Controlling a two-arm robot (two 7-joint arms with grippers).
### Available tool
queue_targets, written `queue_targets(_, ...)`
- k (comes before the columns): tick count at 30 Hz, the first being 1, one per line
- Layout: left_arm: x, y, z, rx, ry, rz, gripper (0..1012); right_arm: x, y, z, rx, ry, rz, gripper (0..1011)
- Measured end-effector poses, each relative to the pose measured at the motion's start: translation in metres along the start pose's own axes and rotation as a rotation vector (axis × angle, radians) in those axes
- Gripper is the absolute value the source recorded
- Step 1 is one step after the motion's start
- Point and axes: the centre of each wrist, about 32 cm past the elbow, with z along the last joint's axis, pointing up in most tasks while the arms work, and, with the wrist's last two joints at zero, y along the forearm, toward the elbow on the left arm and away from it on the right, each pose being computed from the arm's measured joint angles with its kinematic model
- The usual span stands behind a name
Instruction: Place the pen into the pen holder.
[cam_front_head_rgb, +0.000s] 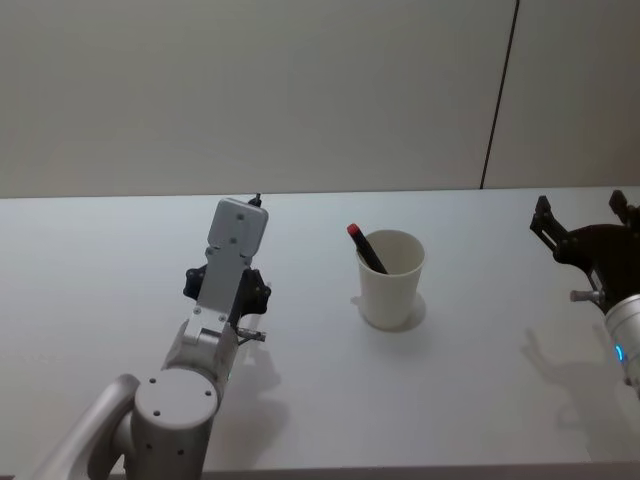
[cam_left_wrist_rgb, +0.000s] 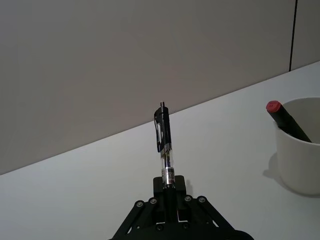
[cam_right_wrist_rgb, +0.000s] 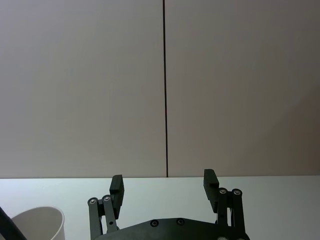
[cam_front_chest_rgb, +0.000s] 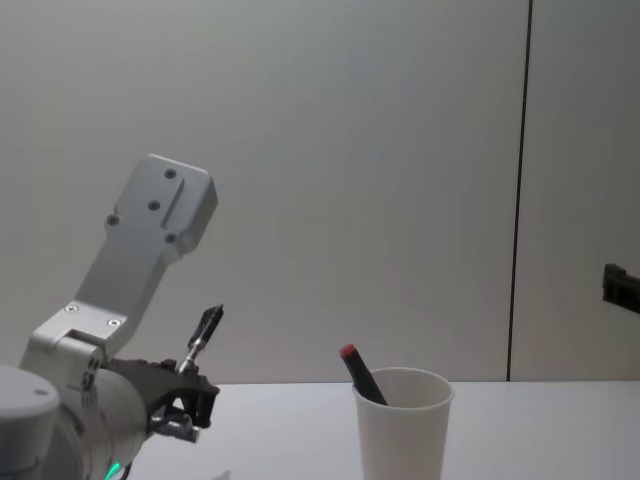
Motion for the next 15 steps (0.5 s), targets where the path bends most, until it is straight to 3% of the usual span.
queue_targets(15,-0.0026,-0.0053,-0.0076,0.006,-0.039,-0.025,137,0.0,0.0,0.0,0.0,0.0,0.0,1002)
